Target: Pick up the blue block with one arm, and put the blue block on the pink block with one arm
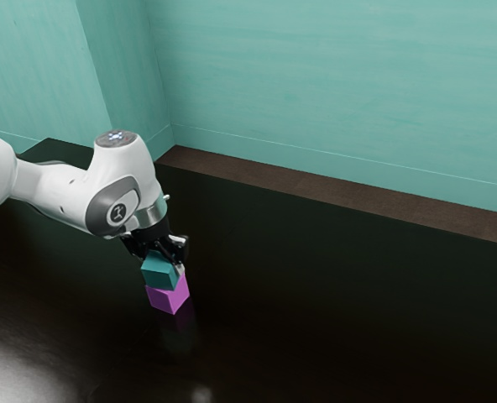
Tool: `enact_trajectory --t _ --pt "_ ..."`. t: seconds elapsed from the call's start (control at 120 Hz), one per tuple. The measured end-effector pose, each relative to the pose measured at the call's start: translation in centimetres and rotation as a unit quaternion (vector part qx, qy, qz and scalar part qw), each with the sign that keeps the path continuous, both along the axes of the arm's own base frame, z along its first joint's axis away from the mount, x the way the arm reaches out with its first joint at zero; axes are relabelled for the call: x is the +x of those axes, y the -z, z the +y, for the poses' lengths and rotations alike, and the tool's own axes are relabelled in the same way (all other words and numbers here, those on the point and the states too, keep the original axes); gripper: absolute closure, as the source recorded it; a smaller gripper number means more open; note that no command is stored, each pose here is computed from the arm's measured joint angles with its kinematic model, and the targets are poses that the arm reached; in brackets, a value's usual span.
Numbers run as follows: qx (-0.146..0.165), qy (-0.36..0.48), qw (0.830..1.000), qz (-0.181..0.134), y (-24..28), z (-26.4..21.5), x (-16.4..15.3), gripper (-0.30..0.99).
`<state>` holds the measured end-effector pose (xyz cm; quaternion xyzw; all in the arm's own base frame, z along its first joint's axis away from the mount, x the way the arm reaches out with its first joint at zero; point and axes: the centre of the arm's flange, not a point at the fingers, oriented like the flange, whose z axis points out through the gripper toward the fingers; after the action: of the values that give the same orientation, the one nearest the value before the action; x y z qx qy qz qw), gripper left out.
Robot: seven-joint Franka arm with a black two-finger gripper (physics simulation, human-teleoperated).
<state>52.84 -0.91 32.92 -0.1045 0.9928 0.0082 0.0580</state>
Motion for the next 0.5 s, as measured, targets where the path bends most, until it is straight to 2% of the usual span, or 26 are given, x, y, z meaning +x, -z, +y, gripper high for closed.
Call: enact_trajectory --t 0.133,0.5 --pt "-0.004 -0.003 1.0 -0.002 -0.27 0.0 -0.02 0.31" --pt "-0.009 -0.014 1.0 0.01 -0.03 0.41 -0.22 0.08"
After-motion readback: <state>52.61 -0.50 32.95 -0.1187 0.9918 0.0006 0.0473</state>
